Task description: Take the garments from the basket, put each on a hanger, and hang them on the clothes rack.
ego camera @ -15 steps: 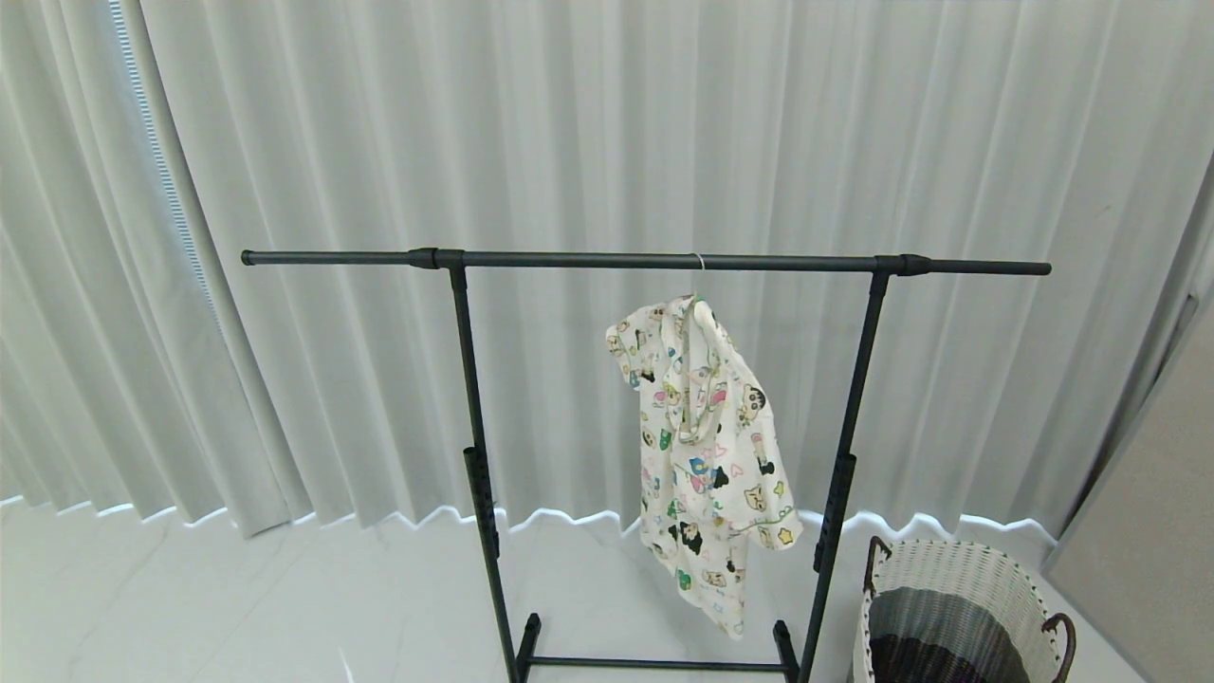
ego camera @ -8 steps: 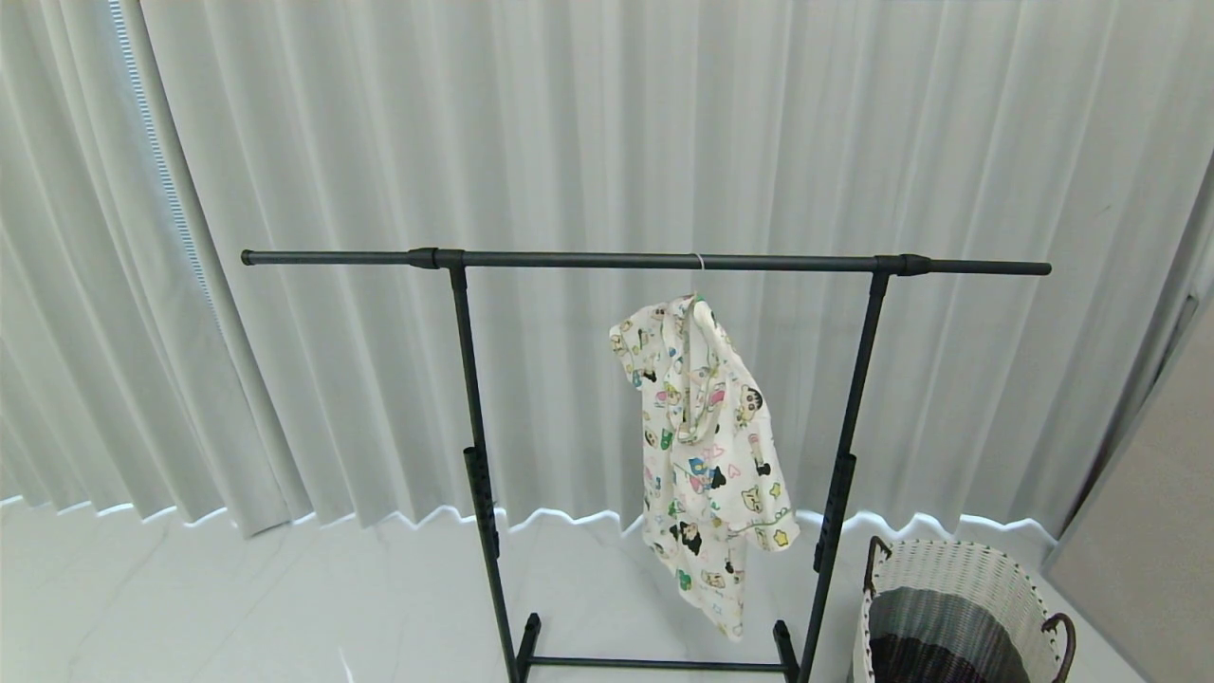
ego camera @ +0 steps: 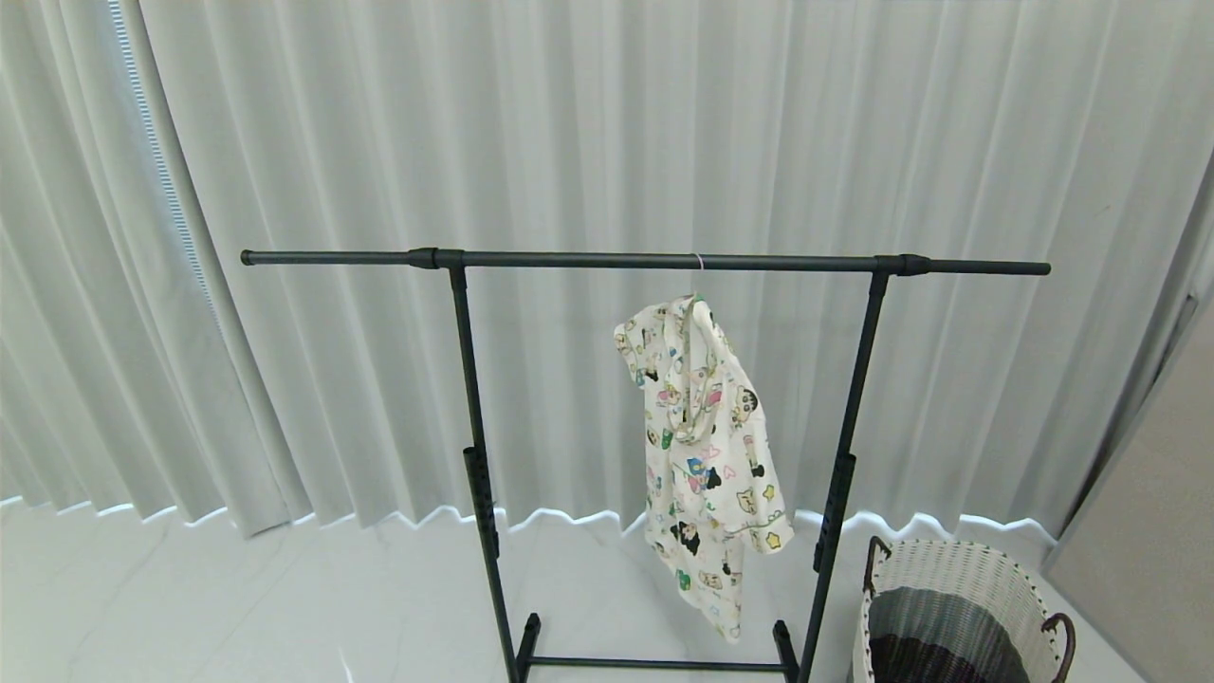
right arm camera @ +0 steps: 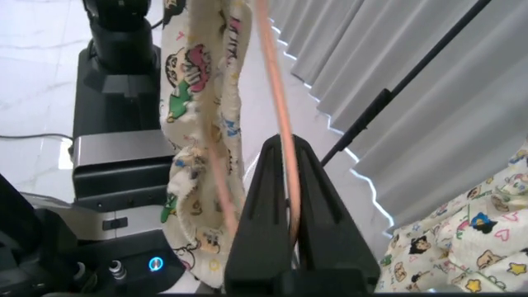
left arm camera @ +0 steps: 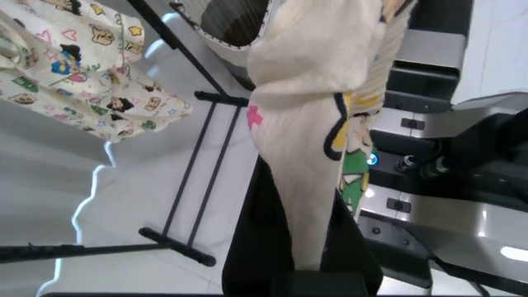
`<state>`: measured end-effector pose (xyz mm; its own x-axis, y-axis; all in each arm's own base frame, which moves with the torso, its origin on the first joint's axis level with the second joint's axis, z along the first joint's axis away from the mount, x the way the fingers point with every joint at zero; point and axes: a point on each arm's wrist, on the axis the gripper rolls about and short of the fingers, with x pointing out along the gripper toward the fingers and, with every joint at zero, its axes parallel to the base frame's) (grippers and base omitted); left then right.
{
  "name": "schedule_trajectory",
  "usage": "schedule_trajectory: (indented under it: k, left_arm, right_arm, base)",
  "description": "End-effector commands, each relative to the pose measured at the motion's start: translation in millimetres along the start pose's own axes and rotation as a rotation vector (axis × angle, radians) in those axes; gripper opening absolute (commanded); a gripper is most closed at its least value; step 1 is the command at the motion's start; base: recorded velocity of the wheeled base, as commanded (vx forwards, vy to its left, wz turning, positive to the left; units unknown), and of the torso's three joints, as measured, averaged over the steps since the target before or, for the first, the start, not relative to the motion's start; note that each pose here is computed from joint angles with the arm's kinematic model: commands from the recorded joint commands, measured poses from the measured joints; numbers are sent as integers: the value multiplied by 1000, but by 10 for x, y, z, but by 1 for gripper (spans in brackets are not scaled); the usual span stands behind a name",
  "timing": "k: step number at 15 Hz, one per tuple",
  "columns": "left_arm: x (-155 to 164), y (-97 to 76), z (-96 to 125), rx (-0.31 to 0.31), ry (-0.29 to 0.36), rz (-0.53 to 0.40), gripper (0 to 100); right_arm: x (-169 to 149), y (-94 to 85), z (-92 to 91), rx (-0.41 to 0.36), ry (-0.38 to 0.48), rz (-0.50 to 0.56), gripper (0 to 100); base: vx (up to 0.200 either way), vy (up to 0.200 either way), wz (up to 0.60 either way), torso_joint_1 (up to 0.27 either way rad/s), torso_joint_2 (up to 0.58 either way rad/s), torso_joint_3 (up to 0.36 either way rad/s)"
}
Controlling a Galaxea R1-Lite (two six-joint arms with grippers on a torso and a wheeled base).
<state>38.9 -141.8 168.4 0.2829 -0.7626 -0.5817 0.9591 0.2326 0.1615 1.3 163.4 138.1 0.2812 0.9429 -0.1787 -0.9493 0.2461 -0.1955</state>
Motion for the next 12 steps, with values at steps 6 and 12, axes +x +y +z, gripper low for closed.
schedule_trajectory:
  k: [6, 12]
  left_arm:
    - [-69, 70, -241, 11, 77, 294, 0]
    - [-336, 352, 184, -106, -88, 498, 0]
  right_arm:
    - [-30, -186, -30, 23, 17, -164, 100]
    - [190, -458, 58, 190, 16, -279, 100]
  base:
    - [0, 0, 0, 0, 0, 0]
    - [0, 0, 0, 0, 0, 0]
